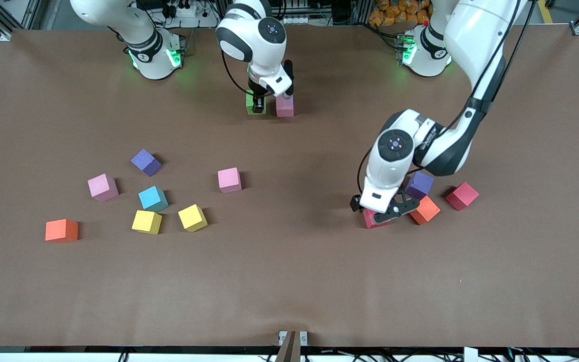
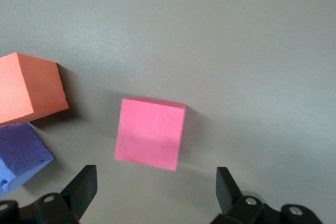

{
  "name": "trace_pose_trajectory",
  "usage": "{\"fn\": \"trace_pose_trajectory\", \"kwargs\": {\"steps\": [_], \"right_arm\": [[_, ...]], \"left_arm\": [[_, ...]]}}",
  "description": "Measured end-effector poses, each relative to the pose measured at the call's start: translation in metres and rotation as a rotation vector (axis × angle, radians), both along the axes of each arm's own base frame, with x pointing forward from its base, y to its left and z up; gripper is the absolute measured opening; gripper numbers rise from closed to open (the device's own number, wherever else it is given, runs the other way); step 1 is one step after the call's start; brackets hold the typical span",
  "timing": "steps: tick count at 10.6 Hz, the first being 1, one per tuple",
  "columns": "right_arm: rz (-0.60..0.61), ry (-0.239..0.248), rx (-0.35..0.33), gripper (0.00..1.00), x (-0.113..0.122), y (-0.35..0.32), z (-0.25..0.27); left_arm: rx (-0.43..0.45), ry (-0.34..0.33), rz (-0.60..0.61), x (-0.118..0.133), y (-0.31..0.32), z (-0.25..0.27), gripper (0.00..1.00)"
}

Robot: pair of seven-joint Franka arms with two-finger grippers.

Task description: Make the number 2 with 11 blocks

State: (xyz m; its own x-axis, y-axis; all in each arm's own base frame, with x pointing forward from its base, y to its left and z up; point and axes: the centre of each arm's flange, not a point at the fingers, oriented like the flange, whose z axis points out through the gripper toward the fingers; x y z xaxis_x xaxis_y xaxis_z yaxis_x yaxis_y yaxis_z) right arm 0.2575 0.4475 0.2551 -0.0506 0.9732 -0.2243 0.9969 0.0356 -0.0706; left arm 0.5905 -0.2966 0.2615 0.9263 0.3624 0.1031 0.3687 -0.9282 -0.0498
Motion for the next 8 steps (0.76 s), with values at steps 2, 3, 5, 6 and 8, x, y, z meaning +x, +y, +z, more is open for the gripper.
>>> {"fn": "trace_pose_trajectory", "kwargs": {"steps": [2, 3, 5, 6, 8], "right_arm": [[0.002, 0.004, 0.005, 0.60, 0.000, 0.004, -0.013], [0.000, 0.004, 0.008, 0.60, 0.000, 0.005, -0.018], [0.006, 0.004, 0.009, 0.60, -0.010, 0.012, -0.028], [0.010, 0.004, 0.009, 0.60, -0.015, 0.016, -0.032], [0.011, 0.005, 0.014, 0.60, -0.014, 0.021, -0.037]], "left_arm": [[-0.001, 0.006, 0.026, 0.014, 0.010, -0.013, 1.00], [-0.002, 0.010, 0.033, 0.018, 0.012, -0.018, 1.00], [0.001, 0.027, 0.037, 0.019, 0.014, -0.031, 1.00], [0.003, 0.035, 0.038, 0.019, 0.015, -0.036, 1.00], [0.006, 0.049, 0.039, 0.018, 0.015, -0.047, 1.00]]}}
